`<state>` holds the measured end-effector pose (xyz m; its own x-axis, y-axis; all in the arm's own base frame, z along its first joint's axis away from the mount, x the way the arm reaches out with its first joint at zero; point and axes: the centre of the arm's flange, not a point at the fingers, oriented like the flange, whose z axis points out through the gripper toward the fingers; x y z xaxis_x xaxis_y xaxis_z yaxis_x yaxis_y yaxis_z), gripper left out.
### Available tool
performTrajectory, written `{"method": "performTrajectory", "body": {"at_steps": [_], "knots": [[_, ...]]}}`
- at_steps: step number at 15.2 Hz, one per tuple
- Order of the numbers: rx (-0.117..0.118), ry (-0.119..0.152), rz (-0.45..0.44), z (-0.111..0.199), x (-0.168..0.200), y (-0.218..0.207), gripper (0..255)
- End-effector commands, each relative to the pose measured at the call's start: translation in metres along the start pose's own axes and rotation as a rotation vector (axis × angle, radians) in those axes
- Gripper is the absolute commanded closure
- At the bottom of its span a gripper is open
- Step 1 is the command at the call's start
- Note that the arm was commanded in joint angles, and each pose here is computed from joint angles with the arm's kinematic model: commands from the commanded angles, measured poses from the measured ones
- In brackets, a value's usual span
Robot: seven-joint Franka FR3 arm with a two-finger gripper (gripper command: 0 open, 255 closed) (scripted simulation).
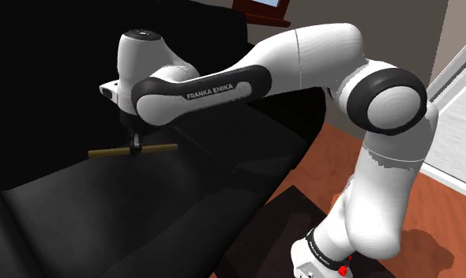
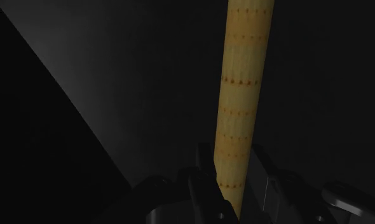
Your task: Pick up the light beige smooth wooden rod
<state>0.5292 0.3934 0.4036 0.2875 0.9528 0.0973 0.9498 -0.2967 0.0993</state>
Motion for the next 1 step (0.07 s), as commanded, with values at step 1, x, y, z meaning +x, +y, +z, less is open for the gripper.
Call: {"method": "performTrajectory", "body": {"at_steps": [1], "knots": [[0.0, 0.0, 0.0, -0.0037, -0.0004, -0.0001, 255]]}}
